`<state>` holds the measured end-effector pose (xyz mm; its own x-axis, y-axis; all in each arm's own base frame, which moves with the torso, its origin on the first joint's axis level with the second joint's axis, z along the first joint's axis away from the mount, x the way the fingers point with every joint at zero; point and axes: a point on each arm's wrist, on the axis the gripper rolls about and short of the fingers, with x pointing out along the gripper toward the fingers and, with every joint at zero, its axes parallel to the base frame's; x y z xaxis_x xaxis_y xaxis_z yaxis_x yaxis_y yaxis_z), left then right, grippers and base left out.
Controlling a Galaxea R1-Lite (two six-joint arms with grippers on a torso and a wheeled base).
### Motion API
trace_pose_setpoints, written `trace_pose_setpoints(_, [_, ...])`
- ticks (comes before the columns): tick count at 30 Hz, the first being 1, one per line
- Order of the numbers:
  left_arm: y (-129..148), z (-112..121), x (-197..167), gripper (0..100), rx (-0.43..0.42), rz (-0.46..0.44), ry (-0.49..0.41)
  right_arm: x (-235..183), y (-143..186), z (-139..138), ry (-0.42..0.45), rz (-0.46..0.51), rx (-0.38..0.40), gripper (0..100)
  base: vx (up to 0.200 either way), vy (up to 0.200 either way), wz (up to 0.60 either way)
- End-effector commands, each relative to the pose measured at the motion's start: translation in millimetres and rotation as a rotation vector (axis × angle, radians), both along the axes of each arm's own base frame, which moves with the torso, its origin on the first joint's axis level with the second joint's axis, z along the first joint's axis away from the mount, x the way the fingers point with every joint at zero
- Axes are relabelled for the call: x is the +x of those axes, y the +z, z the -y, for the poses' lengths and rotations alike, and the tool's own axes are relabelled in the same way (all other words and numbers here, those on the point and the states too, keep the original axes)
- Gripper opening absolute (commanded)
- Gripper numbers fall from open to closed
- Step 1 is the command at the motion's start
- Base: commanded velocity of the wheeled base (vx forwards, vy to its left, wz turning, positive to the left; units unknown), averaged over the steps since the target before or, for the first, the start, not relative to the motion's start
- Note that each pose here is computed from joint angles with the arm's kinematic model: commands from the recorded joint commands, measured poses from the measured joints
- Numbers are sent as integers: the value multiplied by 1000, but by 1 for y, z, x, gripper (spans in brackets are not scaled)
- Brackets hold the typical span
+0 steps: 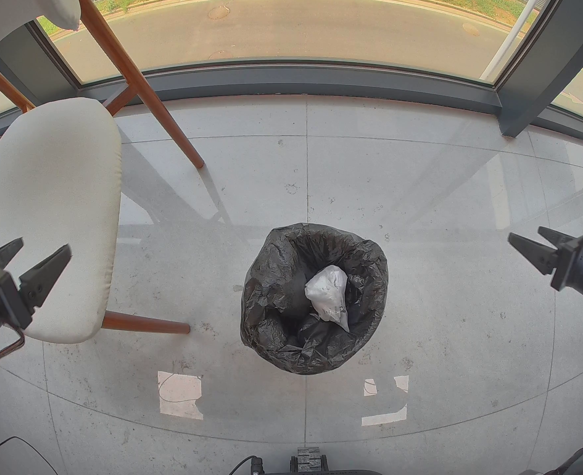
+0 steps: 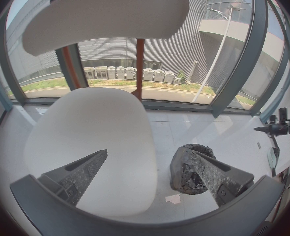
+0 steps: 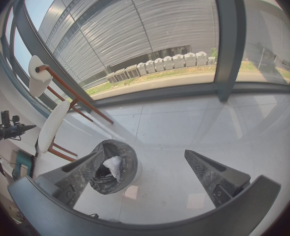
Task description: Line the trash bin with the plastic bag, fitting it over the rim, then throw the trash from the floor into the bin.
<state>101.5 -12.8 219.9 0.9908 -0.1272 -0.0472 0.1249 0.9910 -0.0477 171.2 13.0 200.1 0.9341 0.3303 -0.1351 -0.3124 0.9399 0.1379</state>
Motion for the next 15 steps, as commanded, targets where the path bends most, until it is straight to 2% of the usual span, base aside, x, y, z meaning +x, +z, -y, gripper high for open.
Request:
trace_pose_setpoints(1, [-43,-13,-76,100,-56,137,124,-100,-8,10,-115,247,-47,100,0,0,0])
trace_pose_setpoints(3, [-49,-13,-84,100,-62,163,120,-112,-16,11,-136,272,-75,100,0,0,0])
trace_pose_setpoints(4, [-60,-14,-98,100,-66,190,115,-130,-38,11,-171,290,-112,100,0,0,0])
trace_pose_setpoints(6, [-70,-15,-111,100,-67,202,111,-148,-62,10,-184,318,-118,100,0,0,0])
trace_pose_setpoints(8, [-77,-15,-118,100,-66,198,110,-157,-64,9,-189,346,-114,100,0,0,0])
trace_pose_setpoints(10, [-103,-15,-133,100,-55,141,71,-174,-85,7,-186,285,-111,100,0,0,0])
trace_pose_setpoints(13, [-113,-14,-131,100,-54,112,72,-188,-104,6,-176,275,-129,100,0,0,0])
trace_pose_setpoints(14, [-124,-13,-130,100,-46,119,82,-189,-114,6,-185,210,-164,100,0,0,0])
trace_pose_setpoints(15, [-134,-12,-127,100,-35,92,77,-188,-113,7,-213,199,-173,100,0,0,0])
